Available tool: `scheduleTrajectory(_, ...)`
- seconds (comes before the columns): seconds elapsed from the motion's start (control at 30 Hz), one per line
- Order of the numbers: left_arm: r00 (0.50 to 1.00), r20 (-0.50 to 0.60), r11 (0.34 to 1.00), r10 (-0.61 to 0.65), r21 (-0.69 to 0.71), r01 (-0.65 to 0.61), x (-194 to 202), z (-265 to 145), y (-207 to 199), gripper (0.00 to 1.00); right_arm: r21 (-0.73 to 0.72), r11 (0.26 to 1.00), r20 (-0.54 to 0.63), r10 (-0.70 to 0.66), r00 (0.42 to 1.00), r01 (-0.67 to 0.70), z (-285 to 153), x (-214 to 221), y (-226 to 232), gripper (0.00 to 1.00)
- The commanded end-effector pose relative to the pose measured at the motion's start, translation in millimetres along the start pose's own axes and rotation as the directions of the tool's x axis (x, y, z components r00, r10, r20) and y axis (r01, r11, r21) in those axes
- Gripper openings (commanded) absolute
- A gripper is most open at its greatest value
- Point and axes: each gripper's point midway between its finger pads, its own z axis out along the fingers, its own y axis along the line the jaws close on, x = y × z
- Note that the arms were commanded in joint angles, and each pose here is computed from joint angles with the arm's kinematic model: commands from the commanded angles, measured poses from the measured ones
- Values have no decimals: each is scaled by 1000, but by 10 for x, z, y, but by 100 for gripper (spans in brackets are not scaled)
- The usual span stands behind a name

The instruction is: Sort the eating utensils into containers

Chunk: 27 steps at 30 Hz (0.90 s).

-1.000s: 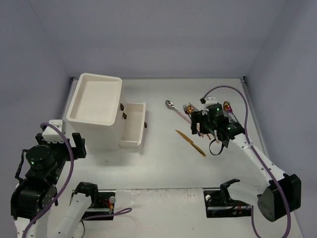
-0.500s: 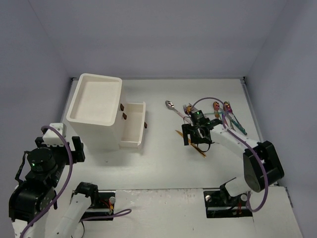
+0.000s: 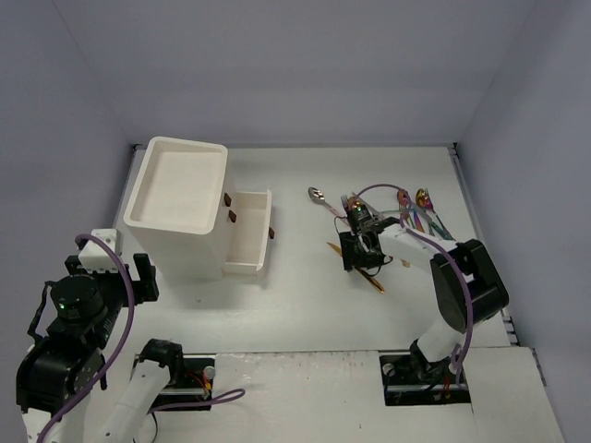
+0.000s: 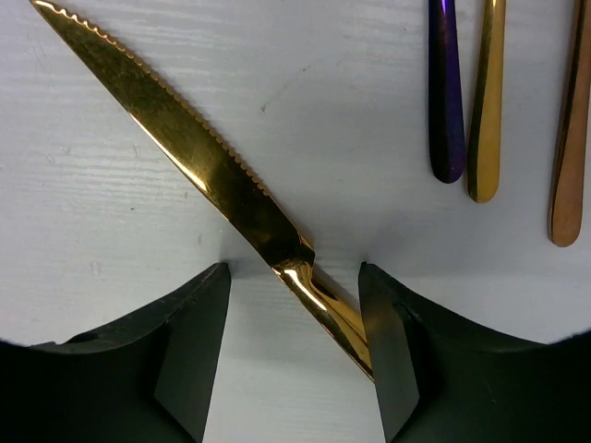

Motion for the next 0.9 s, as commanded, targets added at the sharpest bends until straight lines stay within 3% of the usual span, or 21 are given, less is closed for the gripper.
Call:
scheduleTrajectory(0.0,999,46,1000,-24,1,24,-195,-4,-13,75,15,1000,-11,9,1000,-9,108,-1,61,45)
scheduleTrajectory(0.1,998,49,1000,-26,-3,26,-208,-10,-5,75,12,1000,-1,-3,1000,3,130,-45,211,22)
scheduleTrajectory(0.37,998,56,999,-37,1,37,-235,-26,-11,75,-14,999,69,52,996,-51,235,-513,732,1)
scheduleTrajectory(0.43,997,57,999,-43,2,43,-239,-33,-12,75,-16,996,97,83,992,-82,244,-661,815,0)
scheduleTrajectory(0.53,997,60,999,-50,6,50,-248,-36,-22,75,-10,996,130,94,987,-93,264,-826,897,7)
scheduleTrajectory(0.6,997,60,999,-52,12,51,-248,-46,-31,75,-9,997,124,72,990,-72,293,-821,919,21)
scheduleTrajectory(0.77,996,69,998,-55,11,54,-261,-61,-23,75,-16,999,63,-41,997,42,345,-535,907,40)
scheduleTrajectory(0.87,997,60,999,-53,12,53,-246,-40,-32,75,-14,993,39,-117,992,118,317,-350,863,47)
